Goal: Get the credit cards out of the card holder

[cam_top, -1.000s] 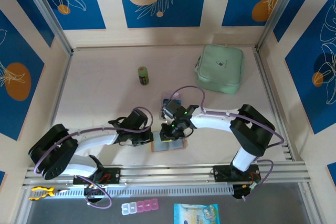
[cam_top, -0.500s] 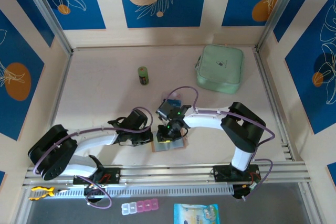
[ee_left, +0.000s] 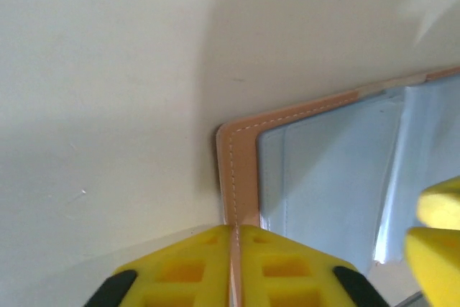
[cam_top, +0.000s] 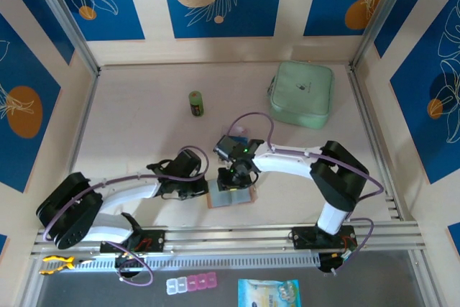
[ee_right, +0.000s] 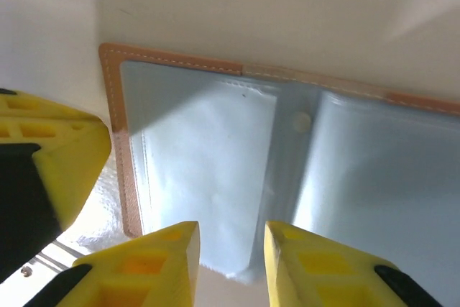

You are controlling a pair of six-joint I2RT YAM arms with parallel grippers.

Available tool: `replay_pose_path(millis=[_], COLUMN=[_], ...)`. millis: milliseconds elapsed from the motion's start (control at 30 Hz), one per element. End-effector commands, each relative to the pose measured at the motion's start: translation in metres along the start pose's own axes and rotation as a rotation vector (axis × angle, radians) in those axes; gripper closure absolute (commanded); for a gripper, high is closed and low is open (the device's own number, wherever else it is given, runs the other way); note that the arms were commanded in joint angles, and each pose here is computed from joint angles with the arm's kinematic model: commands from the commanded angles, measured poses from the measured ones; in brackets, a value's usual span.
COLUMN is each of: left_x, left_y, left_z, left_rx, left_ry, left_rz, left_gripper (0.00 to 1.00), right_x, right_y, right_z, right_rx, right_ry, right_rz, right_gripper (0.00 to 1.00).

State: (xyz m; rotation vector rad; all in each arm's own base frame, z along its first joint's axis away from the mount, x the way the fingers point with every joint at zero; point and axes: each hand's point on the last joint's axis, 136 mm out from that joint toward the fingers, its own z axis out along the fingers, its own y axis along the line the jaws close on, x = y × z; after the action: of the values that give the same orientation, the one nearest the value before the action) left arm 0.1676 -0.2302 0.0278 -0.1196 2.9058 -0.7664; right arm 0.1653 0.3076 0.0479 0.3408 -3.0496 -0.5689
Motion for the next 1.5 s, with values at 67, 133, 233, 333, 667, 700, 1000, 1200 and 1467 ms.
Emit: replay_pose_path(millis=[67,133,233,333,667,700,1000,1200,1467], left_x=[-0.028,-0.038,-0.054,-0.071,-0.134,-0.142,-0.192,-0.212,-0.239], left_y=[-0.005,-0.003,0.006,0.021,0.093,0.099,0.141,0.156,0.159], left_z=[-0.031,-0.041,-0.057,-0.072,-0.114,-0.12,-0.153,-0.152,-0.164], left_rx=[-0.073,-0.085,-0.122,-0.187,-0.528,-0.572,-0.883,-0.792,-0.616], left_ry=[-0.112,-0.142,-0.194,-0.246,-0.375,-0.404,-0.685,-0.891,-1.08], left_rz=[0.11,0.122,0.128,0.144,0.18,0.189,0.357,0.345,0.314], left_gripper=[0.67,0.52,0.34,0.15,0.0,0.0,0.01,0.01,0.01], right_x=[-0.021,-0.028,-0.041,-0.054,-0.1,-0.104,-0.141,-0.152,-0.158], right_y=[-0.023,-0.037,-0.065,-0.097,-0.223,-0.235,-0.273,-0.29,-0.295], right_z=[-0.047,-0.06,-0.081,-0.101,-0.15,-0.154,-0.173,-0.179,-0.18], right_rx=[0.034,0.046,0.06,0.064,0.213,0.233,0.262,0.3,0.257], right_ry=[-0.112,-0.15,-0.215,-0.277,-0.544,-0.579,-0.9,-1.09,-1.191], right_rz=[-0.017,-0.004,0.036,0.097,0.273,0.276,0.089,0.048,0.048], right_gripper=[0.52,0.39,0.13,0.01,0.01,0.01,0.01,0.01,0.01])
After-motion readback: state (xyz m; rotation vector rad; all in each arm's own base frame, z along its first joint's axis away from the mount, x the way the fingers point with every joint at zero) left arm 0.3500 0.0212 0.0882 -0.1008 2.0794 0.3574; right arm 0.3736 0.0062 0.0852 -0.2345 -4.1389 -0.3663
